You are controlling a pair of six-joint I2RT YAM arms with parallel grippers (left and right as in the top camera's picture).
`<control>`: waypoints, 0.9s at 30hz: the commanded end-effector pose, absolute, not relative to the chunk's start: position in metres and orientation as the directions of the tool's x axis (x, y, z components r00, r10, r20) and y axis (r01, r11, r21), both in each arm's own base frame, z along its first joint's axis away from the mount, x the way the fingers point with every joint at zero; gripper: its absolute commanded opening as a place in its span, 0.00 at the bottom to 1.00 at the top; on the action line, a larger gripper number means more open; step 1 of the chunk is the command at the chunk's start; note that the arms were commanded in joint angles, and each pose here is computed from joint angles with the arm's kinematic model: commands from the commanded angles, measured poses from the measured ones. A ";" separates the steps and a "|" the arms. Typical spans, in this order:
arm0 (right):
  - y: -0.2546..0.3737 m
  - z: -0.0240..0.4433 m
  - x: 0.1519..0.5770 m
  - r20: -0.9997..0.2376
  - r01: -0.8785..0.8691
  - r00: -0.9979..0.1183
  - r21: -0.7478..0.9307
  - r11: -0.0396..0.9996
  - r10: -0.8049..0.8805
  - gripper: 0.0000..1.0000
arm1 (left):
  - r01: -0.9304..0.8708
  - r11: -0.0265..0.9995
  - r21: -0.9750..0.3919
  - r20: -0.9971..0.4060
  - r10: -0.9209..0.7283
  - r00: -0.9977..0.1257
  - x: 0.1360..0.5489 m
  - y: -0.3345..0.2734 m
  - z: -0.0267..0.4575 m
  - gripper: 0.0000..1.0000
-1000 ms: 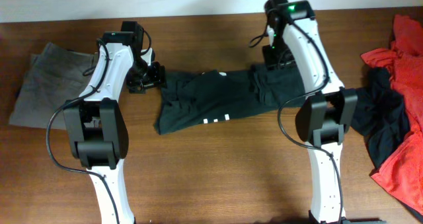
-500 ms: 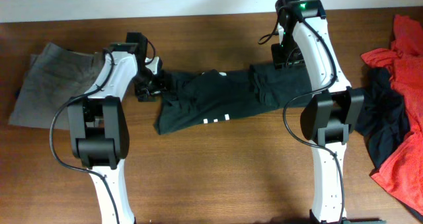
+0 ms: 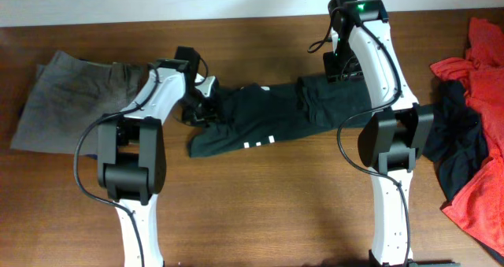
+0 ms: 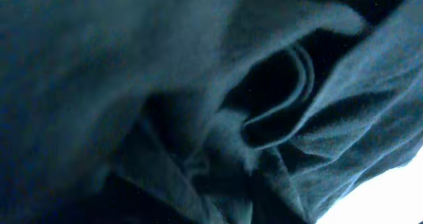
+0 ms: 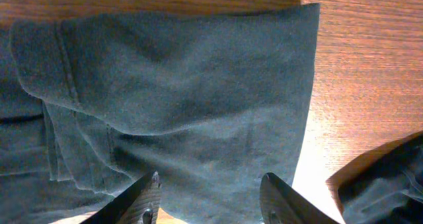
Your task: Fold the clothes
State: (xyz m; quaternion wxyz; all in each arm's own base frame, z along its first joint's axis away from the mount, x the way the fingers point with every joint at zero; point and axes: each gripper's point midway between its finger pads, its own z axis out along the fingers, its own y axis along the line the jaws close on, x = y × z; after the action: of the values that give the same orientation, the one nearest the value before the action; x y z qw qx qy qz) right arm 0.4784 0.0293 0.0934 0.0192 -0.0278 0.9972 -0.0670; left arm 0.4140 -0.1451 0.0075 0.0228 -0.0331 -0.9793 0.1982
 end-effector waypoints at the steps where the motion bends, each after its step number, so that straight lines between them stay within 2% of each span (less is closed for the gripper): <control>1: 0.029 0.118 0.480 -0.090 -0.036 -0.995 -0.133 0.991 -0.048 0.53 | 0.066 0.931 -0.359 0.041 0.086 -0.995 0.411 -0.136 -0.001 0.16; 4: 0.029 0.118 0.480 -0.089 -0.036 -0.995 -0.133 0.991 -0.048 0.53 | 0.050 0.949 -0.311 0.047 0.068 -0.997 0.412 -0.121 -0.002 0.05; 6: 0.028 0.118 0.480 -0.089 -0.036 -0.995 -0.133 0.990 -0.048 0.53 | 0.031 0.962 -0.272 0.054 0.048 -0.997 0.413 -0.106 0.000 0.02; 10: 0.026 0.118 0.480 -0.089 -0.030 -0.995 -0.133 0.991 -0.042 0.53 | -0.016 0.979 -0.201 0.024 -0.011 -1.000 0.425 -0.065 0.018 0.02; 19: 0.019 0.118 0.479 -0.083 -0.017 -0.996 -0.133 0.991 -0.028 0.53 | -0.111 0.981 -0.158 -0.148 -0.134 -0.980 0.458 0.013 0.090 0.02; 23: 0.019 0.118 0.478 -0.078 -0.018 -0.997 -0.133 0.991 -0.029 0.53 | -0.115 0.980 -0.164 -0.171 -0.143 -0.975 0.462 0.016 0.104 0.02; 27: 0.019 0.118 0.478 -0.078 -0.017 -0.997 -0.133 0.991 -0.028 0.53 | -0.070 0.980 -0.185 -0.174 -0.102 -0.979 0.463 -0.006 0.108 0.02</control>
State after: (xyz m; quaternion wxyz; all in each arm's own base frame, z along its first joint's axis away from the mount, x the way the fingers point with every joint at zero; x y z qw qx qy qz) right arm 0.4750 0.0213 0.0934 0.0109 -0.0201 0.9974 -0.0677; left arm 0.4587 0.0138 0.0889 -0.0705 0.0755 -0.9911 0.0842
